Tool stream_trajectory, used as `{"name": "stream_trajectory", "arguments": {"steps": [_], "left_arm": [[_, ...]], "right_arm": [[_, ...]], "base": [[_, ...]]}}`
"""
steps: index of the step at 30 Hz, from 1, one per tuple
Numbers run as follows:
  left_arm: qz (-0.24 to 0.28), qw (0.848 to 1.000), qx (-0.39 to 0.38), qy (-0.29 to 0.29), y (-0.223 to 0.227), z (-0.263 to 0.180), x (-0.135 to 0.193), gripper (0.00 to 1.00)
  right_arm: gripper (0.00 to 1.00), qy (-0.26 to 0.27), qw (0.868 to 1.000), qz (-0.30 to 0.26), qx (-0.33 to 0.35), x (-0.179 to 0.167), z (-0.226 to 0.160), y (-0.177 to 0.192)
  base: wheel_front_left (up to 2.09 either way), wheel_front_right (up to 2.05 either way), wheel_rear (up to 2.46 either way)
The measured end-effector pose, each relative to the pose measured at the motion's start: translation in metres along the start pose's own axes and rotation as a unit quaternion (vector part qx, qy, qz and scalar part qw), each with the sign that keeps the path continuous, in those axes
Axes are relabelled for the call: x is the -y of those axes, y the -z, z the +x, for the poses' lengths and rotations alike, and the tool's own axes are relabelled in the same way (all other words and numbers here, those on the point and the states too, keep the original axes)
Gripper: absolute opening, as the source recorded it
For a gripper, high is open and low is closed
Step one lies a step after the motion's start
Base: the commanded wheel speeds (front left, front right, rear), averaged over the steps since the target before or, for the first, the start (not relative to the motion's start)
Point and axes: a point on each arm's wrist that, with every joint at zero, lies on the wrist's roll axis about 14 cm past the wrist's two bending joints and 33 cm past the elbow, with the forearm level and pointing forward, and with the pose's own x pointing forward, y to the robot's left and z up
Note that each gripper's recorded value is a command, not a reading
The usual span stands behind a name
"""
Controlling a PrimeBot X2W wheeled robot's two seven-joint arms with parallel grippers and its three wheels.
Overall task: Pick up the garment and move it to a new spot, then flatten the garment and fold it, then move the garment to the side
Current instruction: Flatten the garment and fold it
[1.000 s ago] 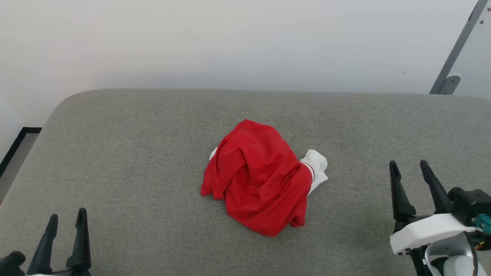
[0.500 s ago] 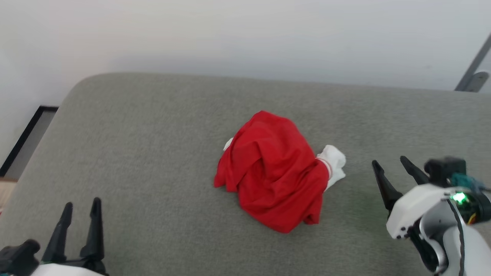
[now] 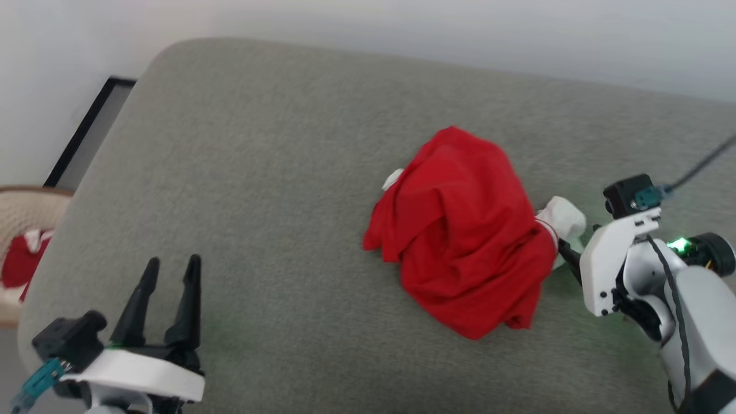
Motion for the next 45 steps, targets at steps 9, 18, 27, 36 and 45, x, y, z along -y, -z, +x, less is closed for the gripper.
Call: {"name": "stream_trajectory", "arguments": {"steps": [9, 18, 27, 36, 45], "left_arm": [[-0.011, 1.0, -0.016, -0.024, 0.009, 0.002, -0.01, 1.0], [-0.013, 0.999, -0.014, -0.029, 0.008, 0.005, -0.015, 1.0], [-0.012, 1.0, -0.011, -0.008, 0.006, 0.016, -0.006, 1.0], [-0.01, 1.0, -0.016, 0.023, 0.01, 0.027, 0.011, 1.0], [-0.004, 0.998, -0.03, 0.051, 0.017, 0.038, 0.024, 1.0]], "right_arm": [[1.0, -0.03, 0.989, -0.015, -0.142, -0.012, 0.039, 0.025], [0.0, -0.037, 0.987, -0.01, -0.155, -0.011, 0.038, 0.014], [0.0, 0.001, 0.994, 0.02, -0.11, 0.033, -0.005, -0.004], [0.0, 0.08, 0.982, 0.104, -0.138, 0.086, -0.075, 0.044], [0.13, 0.082, 0.969, 0.174, -0.154, 0.064, -0.088, 0.088]], "base": [[0.0, 0.0, 0.0], [0.0, 0.0, 0.0], [0.0, 0.0, 0.0], [0.0, 0.0, 0.0], [0.0, 0.0, 0.0]]}}
